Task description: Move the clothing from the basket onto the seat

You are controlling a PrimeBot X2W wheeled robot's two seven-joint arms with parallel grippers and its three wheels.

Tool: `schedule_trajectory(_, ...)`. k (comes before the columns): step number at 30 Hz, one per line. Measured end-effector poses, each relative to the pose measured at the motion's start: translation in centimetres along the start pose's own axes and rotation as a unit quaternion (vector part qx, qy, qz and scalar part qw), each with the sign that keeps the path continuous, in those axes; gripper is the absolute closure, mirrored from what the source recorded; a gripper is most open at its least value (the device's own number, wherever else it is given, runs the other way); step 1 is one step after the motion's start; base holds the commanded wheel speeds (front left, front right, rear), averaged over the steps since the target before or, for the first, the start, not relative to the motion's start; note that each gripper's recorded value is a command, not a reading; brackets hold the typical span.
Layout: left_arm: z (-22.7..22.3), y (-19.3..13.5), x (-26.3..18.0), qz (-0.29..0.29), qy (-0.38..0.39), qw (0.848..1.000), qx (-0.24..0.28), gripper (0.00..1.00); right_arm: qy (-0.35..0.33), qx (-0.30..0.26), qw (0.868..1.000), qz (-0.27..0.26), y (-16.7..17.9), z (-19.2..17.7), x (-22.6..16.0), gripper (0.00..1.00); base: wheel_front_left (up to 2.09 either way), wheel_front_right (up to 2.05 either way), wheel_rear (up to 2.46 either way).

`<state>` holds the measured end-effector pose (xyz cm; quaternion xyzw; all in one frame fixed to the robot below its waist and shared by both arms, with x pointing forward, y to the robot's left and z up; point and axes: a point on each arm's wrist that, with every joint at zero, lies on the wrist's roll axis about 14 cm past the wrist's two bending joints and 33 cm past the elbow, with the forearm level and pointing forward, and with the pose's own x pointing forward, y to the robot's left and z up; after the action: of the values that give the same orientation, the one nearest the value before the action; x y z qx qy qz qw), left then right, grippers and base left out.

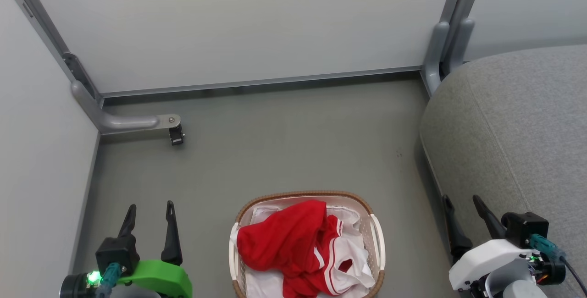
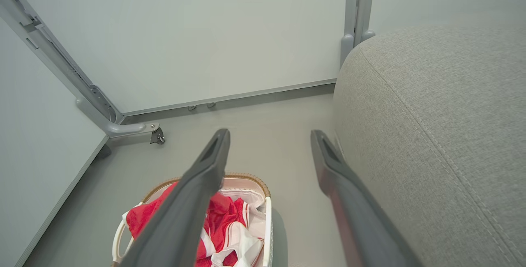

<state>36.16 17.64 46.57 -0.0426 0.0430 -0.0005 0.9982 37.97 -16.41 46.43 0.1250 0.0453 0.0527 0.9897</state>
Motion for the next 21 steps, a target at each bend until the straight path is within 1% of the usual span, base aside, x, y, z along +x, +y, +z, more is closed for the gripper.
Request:
schedule_trajectory(7,1.0,0.1,0.1,0.004,-0.021,1.0,0.008,0.0,-0.01,-0.017,1.0,0.005,0.3,0.4,0.1,0.0,0.0,0.0,0.0)
schedule_trajectory(9,1.1,0.2,0.1,0.004,-0.023,1.0,0.015,0.0,-0.004,-0.024,1.0,0.006,0.3,0.0,0.0,0.0,0.0,0.0,0.0)
schedule_trajectory(12,0.8,0.3,-0.1,0.004,-0.021,1.0,0.022,0.0,0.008,-0.036,0.999,0.009,0.4,-0.8,-0.2,0.0,0.0,0.0,0.0)
schedule_trajectory(21,0.0,-0.4,-0.1,-0.011,-0.014,0.999,0.044,0.0,0.01,-0.065,0.998,0.02,0.7,-1.1,-0.1,0.0,0.0,0.0,0.0)
